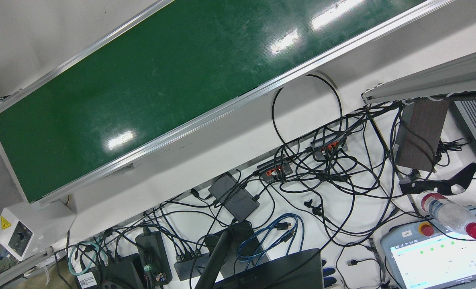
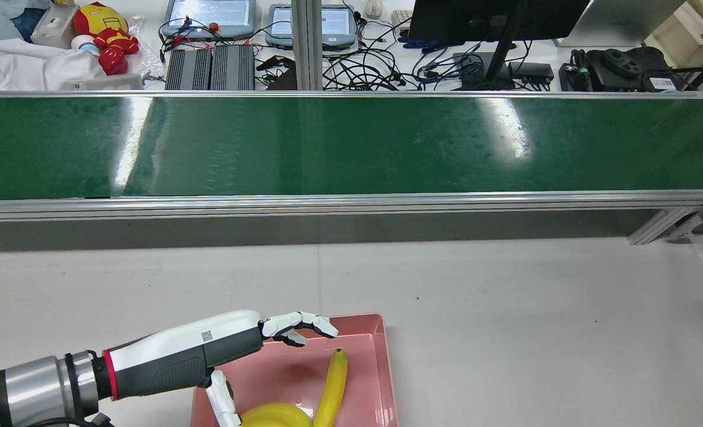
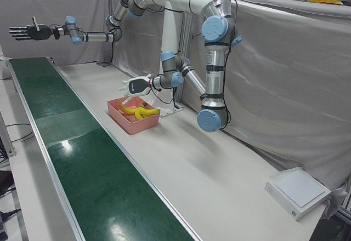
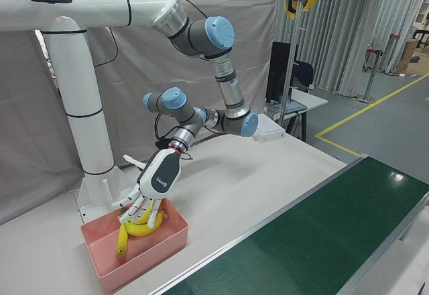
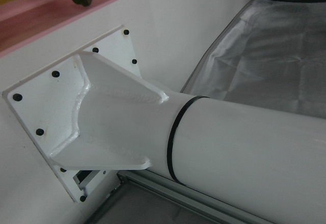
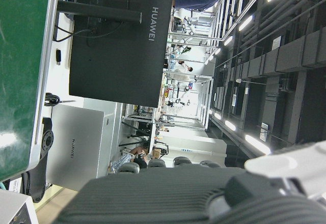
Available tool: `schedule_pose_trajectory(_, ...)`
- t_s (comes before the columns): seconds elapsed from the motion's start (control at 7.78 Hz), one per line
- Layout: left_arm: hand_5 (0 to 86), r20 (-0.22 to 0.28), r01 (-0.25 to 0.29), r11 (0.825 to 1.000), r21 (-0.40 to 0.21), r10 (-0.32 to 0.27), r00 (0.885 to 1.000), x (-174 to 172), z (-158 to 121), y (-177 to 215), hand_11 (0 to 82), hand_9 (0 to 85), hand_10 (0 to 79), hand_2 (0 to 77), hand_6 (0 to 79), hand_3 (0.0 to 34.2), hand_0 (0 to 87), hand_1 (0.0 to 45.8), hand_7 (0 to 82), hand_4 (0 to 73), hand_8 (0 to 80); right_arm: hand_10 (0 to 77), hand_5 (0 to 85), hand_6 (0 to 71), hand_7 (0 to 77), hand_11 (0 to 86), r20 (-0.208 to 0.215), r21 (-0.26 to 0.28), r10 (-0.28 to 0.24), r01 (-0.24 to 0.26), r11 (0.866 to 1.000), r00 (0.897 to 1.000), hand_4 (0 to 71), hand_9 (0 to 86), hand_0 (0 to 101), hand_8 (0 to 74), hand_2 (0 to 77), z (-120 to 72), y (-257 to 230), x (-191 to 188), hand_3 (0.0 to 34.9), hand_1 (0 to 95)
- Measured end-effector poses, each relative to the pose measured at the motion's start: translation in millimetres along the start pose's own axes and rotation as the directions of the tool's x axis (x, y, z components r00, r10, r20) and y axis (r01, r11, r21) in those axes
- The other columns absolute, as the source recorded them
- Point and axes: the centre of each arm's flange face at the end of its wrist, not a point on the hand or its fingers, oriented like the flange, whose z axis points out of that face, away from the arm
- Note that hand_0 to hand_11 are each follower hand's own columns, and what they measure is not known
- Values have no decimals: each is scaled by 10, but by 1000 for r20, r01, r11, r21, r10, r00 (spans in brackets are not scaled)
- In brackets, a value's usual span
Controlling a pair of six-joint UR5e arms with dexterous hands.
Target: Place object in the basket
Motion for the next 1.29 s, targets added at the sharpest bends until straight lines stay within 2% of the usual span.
schedule_pose_trajectory(0.13, 300, -39, -9, 1000, 23, 10, 999, 231, -230, -79, 11, 169, 93, 0, 44, 215, 464, 11, 142, 0, 153, 0, 0, 0, 5, 0, 0, 0, 0, 0, 1000, 1000, 0, 0, 0, 0, 5, 1, 1, 1, 1, 0)
schedule_pose_trajectory(0.26, 382, -81, -21, 998, 57, 25, 996, 467, -510, -184, 235, 235, 147, 60, 55, 114, 376, 60, 207, 5, 185, 0, 0, 0, 5, 0, 0, 0, 0, 0, 1000, 1000, 0, 0, 0, 0, 5, 1, 1, 2, 1, 0)
schedule_pose_trajectory(0.39, 382, -104, -30, 995, 91, 39, 994, 587, -701, -290, 218, 235, 147, 131, 65, 76, 275, 54, 207, 33, 185, 0, 0, 0, 5, 0, 0, 0, 0, 0, 1000, 1000, 0, 0, 0, 0, 5, 1, 1, 1, 0, 0)
schedule_pose_trajectory(0.51, 382, -122, -32, 992, 123, 47, 991, 669, -824, -396, 218, 235, 147, 131, 65, 76, 275, 54, 207, 33, 185, 0, 0, 0, 5, 0, 0, -1, 0, 0, 1000, 1000, 0, 0, 0, 0, 5, 1, 4, 0, 0, 0)
schedule_pose_trajectory(0.64, 360, -152, -21, 987, 157, 45, 987, 771, -940, -528, 218, 235, 147, 153, 65, 49, 181, 49, 207, 44, 191, 0, 0, 0, 5, 0, 0, -1, 0, 0, 1000, 1000, 0, 0, 0, 0, 5, 1, 6, -1, 0, 0)
schedule_pose_trajectory(0.77, 371, -189, 5, 982, 187, 31, 981, 864, -1066, -679, 218, 235, 153, 158, 65, 5, 98, 44, 202, 44, 191, 0, 0, 0, 5, 0, 0, -1, 0, 0, 1000, 1000, 0, 0, 1, 0, 5, 2, 7, -1, 1, 0)
schedule_pose_trajectory(0.9, 382, -228, 39, 977, 211, 10, 974, 925, -1197, -836, 218, 235, 153, 147, 65, 6, 130, 16, 207, 65, 191, 0, 0, 0, 5, 0, 0, -2, 0, 0, 1000, 1000, 0, 0, 1, 0, 5, 1, 8, -1, 0, 0)
schedule_pose_trajectory(1.03, 382, -257, 67, 972, 224, -8, 966, 955, -1288, -945, 218, 235, 153, 147, 65, 6, 130, 16, 207, 65, 191, 0, 0, 0, 5, 0, 0, -2, 0, 0, 1000, 1000, 0, 0, 1, 0, 5, 1, 8, -1, 0, 0)
schedule_pose_trajectory(1.16, 409, -278, 85, 968, 234, -17, 960, 979, -1349, -1019, 202, 235, 153, 120, 82, 6, 175, 16, 207, 87, 191, 0, 0, 0, 5, 0, 0, -2, 0, 0, 1000, 1000, 0, 0, 0, 0, 5, 1, 8, -1, 1, 0)
schedule_pose_trajectory(1.29, 436, -292, 97, 965, 246, -22, 956, 1008, -1402, -1069, 191, 240, 125, 76, 93, 0, 269, 16, 213, 136, 196, 0, 0, 0, 5, 0, 0, -2, 0, 0, 1000, 1000, 0, 0, 0, 0, 5, 2, 8, -1, 1, 0)
